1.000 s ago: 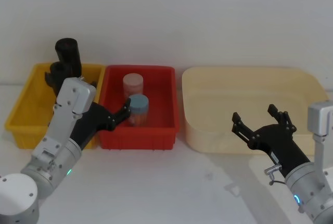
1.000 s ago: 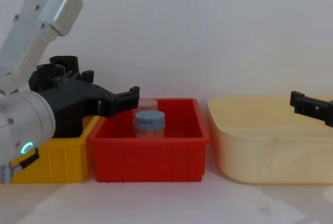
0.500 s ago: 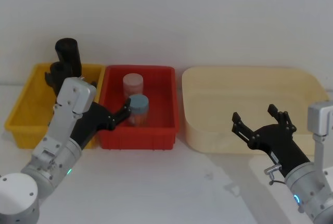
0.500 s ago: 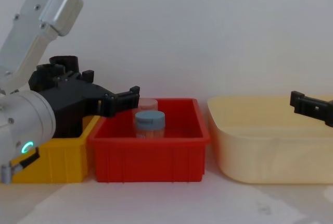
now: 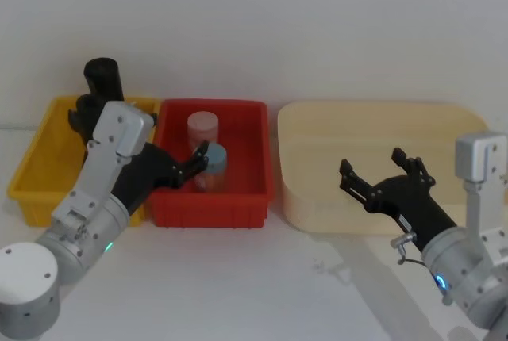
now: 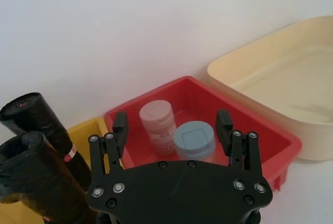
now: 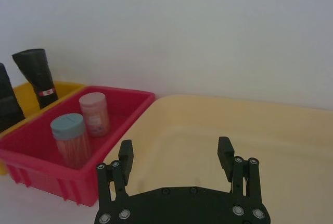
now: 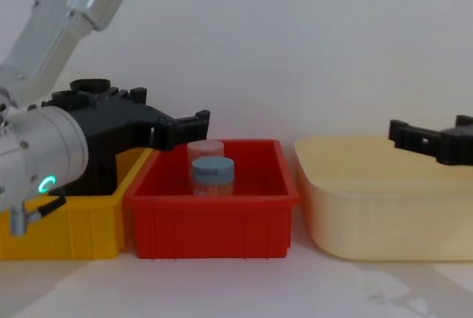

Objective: Pick up the garbage bag with the one hand and transfer it to the other hand.

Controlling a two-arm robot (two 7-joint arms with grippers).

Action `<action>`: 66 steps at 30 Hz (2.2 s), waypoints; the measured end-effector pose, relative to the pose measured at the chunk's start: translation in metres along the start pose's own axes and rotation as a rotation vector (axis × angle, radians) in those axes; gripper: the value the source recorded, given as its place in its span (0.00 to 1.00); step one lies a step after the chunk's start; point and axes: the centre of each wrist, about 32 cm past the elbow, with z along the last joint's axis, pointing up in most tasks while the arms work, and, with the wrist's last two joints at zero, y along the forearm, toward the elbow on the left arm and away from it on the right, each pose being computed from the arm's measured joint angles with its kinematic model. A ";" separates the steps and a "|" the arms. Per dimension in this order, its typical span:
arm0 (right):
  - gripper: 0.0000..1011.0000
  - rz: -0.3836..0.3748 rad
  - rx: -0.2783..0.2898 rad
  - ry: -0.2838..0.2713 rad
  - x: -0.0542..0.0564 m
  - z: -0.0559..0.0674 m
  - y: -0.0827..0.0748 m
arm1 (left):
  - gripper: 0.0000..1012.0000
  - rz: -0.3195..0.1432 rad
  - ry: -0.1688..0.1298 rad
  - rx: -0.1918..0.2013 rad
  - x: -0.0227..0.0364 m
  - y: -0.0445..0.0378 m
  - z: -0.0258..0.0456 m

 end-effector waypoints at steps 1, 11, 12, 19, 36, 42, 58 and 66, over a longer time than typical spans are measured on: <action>0.99 0.005 -0.003 0.002 0.000 0.001 0.001 | 0.99 -0.003 0.002 0.003 0.0001 0.0001 0.0013; 0.99 0.063 -0.007 0.002 -0.002 0.027 0.014 | 0.99 -0.036 -0.002 0.052 0.0069 0.0182 0.0260; 0.99 0.067 -0.007 0.001 -0.002 0.029 0.015 | 0.99 -0.035 0.000 0.053 0.0076 0.0207 0.0278; 0.99 0.112 -0.007 -0.008 -0.004 0.047 0.024 | 0.99 0.001 0.034 0.079 0.0236 0.0531 0.0422; 0.99 0.202 -0.052 -0.038 -0.019 0.066 0.056 | 0.99 0.130 0.098 0.141 0.0878 0.1151 0.0555; 0.99 0.216 -0.071 -0.030 -0.023 0.067 0.066 | 0.99 0.145 0.105 0.160 0.1017 0.1190 0.0520; 0.99 0.238 -0.112 -0.070 -0.035 0.072 0.081 | 0.99 0.082 0.137 0.161 0.1095 0.0959 0.0314; 0.99 0.255 -0.118 -0.089 -0.041 0.074 0.084 | 0.99 0.075 0.154 0.172 0.1096 0.0802 0.0197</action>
